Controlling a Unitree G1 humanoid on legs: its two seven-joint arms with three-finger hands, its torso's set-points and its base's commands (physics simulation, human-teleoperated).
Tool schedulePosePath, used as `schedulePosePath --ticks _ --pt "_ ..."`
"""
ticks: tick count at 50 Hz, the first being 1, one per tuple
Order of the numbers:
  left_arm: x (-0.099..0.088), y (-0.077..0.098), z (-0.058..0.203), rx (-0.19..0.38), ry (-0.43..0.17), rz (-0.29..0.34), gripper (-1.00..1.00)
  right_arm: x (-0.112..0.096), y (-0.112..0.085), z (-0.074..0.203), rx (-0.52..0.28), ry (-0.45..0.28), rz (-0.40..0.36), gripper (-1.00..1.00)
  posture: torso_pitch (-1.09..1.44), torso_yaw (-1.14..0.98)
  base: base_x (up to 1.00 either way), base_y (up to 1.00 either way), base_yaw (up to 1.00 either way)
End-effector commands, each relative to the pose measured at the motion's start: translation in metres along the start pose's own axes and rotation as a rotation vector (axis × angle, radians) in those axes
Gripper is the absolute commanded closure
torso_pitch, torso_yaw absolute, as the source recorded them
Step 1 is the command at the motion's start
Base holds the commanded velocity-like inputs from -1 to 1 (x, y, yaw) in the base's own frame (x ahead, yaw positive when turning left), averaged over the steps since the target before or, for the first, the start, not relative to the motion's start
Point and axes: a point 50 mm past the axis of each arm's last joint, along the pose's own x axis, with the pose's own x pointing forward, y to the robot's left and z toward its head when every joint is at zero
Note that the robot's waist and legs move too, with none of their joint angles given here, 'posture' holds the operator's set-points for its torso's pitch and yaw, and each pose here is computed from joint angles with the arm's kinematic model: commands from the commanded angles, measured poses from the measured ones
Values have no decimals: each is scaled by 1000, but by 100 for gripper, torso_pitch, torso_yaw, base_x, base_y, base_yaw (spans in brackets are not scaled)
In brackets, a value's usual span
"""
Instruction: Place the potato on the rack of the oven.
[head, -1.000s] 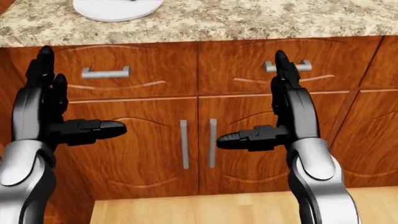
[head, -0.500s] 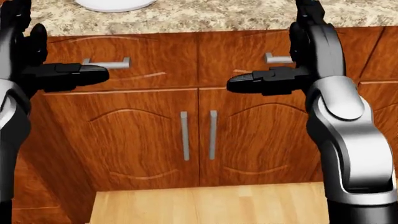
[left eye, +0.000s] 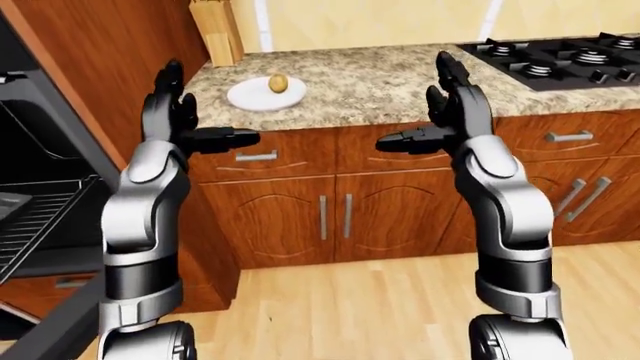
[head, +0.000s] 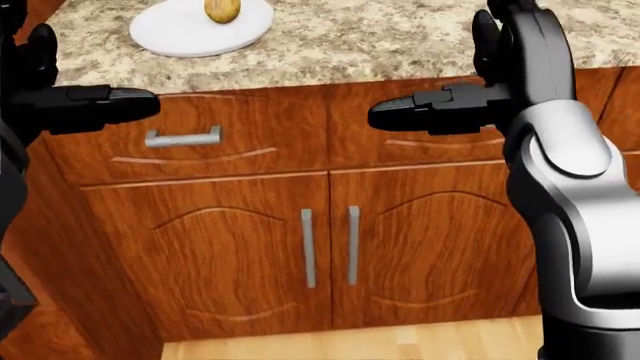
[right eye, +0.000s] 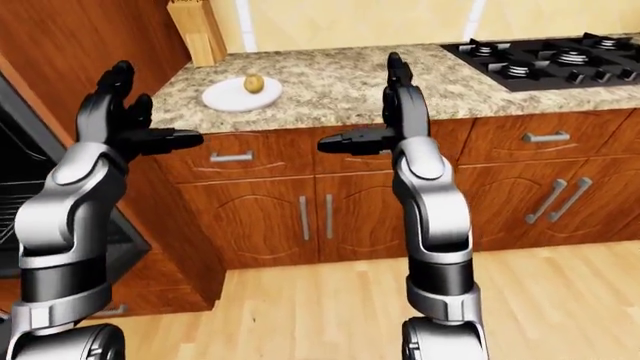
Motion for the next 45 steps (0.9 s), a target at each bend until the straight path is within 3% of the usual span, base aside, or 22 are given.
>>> schedulePosePath --ticks 1,45 --pt "-1 -4 27 0 -118 -17 -100 -1 -4 24 -5 -109 -17 -100 0 0 26 16 0" --pt "-2 -7 27 -5 -117 -24 -100 -3 -2 25 -12 -113 -6 -100 0 0 28 16 0"
